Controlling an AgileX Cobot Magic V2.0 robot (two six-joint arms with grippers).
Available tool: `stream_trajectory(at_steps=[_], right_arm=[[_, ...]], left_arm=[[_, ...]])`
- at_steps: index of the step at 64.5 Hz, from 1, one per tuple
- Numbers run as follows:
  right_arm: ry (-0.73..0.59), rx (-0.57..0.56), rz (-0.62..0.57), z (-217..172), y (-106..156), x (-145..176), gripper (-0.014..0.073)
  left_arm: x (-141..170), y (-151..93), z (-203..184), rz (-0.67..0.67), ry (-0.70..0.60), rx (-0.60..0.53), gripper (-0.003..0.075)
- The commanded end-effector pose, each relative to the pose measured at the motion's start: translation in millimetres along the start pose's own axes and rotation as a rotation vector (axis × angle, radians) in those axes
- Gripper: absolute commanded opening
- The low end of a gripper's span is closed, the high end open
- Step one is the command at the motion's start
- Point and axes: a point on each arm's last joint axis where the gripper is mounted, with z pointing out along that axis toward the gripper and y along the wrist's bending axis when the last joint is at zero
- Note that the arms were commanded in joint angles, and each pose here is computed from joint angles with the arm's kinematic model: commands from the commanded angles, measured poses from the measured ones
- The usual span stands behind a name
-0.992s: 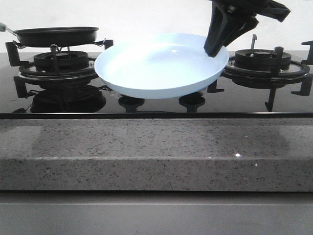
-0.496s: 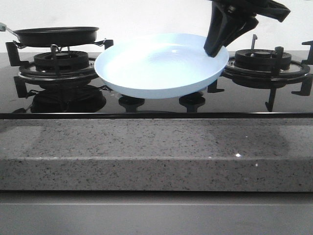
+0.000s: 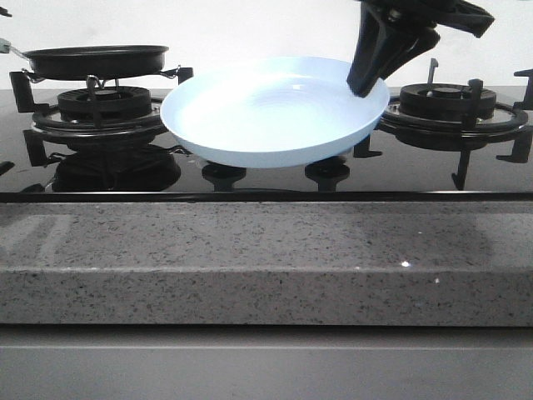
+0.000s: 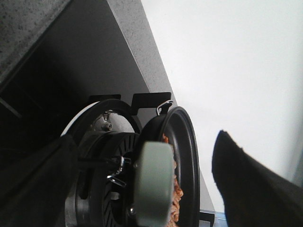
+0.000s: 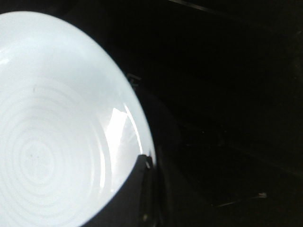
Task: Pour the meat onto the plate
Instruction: 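Grasp the pale green pan handle with the left gripper and lift the pan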
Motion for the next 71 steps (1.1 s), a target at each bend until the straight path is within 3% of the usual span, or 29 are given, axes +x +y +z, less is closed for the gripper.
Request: stream_trajectory(at_steps=[1,8,21,36,54,71], right_arm=[[-0.113,-0.017,-0.01,-23.4,6.2,-11.1,-0.0071],[-0.113,-0.017,-0.01,-23.4,6.2,-11.1,-0.0071],[-0.113,-0.017,-0.01,-23.4,6.2,-11.1,-0.0071],[-0.113,-0.017,-0.01,-23.4,6.2,-11.1,-0.0071],[-0.113,-0.017,-0.01,-23.4,6.2,-11.0,-0.0071],[-0.113,-0.017,-0.01,-23.4,6.2,-11.0,-0.0071]], left_arm=[[-0.7,-34.7,-10.7,0.027,-0.011,0.115,0.0548],[-1.6,-36.2,-10.8,0.031,-0.014,0.118,0.0445],[-1.5,-36.1,-10.8,0.032,-0.014,0.116,0.0157],[0.2,-39.7,-12.0,0.015,0.012,0.159,-0.001],[8.3,-76.8,-23.9,0.017,0.082,0.389,-0.002],[43.8,-119.6,-44.0,0.303,0.128,0.374,-0.002]])
